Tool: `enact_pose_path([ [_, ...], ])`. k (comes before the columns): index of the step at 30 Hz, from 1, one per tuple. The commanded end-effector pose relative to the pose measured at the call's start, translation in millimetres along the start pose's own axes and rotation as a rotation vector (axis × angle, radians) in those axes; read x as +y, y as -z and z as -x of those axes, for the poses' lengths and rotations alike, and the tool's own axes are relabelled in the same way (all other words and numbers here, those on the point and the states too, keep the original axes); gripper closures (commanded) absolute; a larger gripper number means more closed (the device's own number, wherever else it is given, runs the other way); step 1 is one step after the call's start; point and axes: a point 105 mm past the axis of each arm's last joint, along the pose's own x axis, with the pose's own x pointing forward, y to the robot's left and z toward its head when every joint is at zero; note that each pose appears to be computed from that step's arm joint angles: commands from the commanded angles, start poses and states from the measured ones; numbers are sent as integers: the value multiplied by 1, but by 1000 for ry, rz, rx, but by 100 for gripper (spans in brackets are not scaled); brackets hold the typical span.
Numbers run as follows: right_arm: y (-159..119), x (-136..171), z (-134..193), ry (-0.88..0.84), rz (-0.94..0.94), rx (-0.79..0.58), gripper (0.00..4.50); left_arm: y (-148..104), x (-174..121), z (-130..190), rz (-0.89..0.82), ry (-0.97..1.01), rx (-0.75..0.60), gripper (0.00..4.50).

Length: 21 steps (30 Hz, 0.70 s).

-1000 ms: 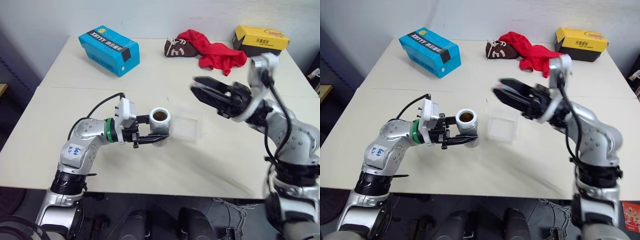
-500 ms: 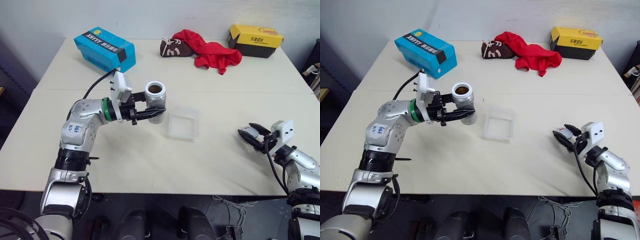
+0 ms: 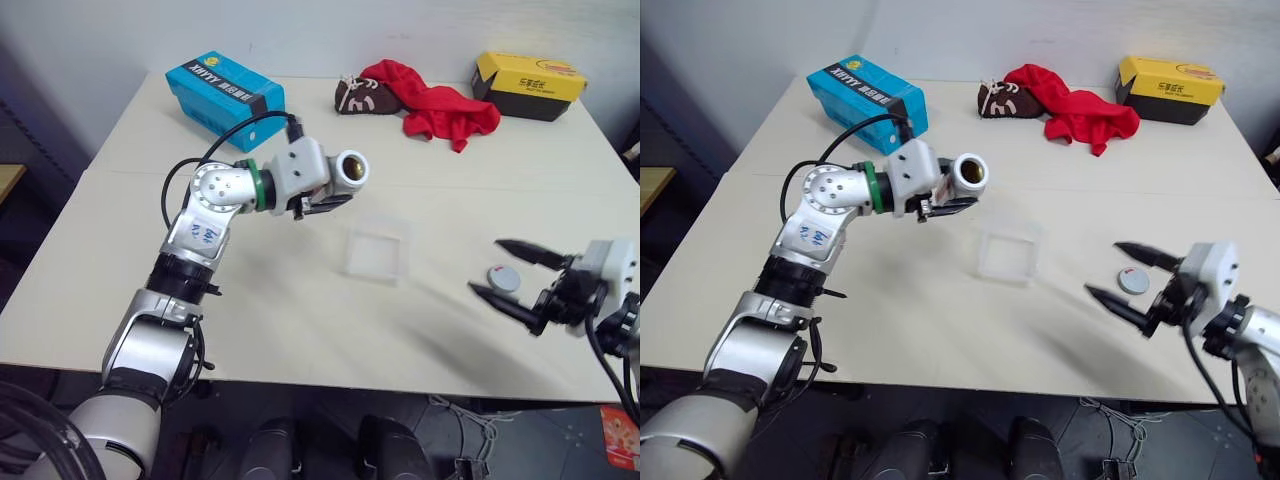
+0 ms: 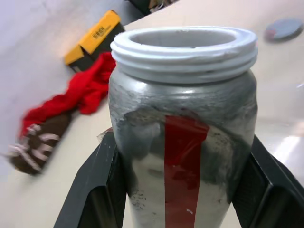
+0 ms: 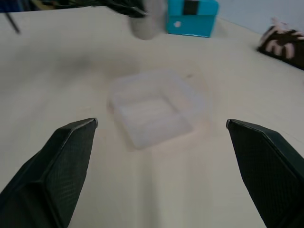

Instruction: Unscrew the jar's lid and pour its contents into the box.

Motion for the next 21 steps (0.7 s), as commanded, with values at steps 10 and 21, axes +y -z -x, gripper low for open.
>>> enact_pose_path([
  [10,9,3,16,160,-17,20,5,-34,0,-47,-1026,-220,-101,219],
  [21,9,3,23,266,-62,-30,5,-35,-19,-64,-1434,-327,-219,219],
])
